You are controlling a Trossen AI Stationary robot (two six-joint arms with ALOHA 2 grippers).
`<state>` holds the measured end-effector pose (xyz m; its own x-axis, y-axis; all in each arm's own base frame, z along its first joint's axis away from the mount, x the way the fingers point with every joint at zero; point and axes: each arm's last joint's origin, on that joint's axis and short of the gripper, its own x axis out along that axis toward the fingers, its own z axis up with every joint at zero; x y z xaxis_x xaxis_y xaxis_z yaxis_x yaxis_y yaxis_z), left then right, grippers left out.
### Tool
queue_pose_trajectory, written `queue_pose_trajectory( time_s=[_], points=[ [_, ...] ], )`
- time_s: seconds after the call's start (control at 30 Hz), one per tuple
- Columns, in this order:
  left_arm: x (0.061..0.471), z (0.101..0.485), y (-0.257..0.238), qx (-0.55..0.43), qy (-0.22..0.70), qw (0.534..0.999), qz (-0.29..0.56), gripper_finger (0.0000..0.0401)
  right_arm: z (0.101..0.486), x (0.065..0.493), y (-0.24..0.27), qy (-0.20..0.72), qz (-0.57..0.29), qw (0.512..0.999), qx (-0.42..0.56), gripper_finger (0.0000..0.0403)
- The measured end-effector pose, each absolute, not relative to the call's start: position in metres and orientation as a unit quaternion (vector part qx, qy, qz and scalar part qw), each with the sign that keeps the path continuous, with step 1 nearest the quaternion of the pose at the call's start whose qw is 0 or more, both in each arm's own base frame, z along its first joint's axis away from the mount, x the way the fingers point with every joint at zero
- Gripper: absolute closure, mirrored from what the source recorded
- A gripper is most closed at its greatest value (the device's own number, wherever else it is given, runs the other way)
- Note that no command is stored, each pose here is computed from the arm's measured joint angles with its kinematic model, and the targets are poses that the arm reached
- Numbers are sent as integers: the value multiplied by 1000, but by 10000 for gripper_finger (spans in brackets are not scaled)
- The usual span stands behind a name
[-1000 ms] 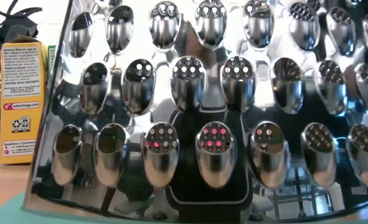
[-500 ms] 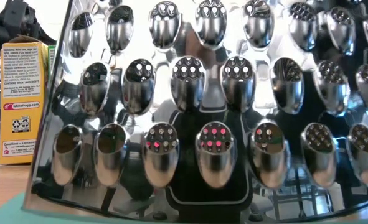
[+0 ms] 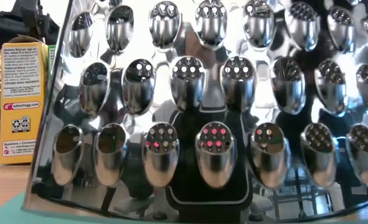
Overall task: Pick & Place Kitchen Items
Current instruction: Put the small red food coloring bottle into the red bin
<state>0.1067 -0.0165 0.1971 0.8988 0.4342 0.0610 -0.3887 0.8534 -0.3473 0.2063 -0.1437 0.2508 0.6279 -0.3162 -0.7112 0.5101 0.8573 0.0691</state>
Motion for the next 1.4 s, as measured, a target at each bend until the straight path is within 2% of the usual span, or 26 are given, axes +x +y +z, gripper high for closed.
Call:
queue_pose_trajectory(
  time_s=[0.57,0.83,1.1,1.4],
  points=[
    [131,203,9,-158,-111,960,202,272,277,253,-92,224,-124,965,64,346],
    [152,208,18,-154,-121,970,147,272,288,263,-77,166,-93,981,47,346],
    [192,235,27,-113,-86,984,112,272,294,267,-67,136,-75,987,36,346],
    [242,242,40,-87,-38,991,96,272,294,267,-67,138,-76,987,41,346]
  ],
)
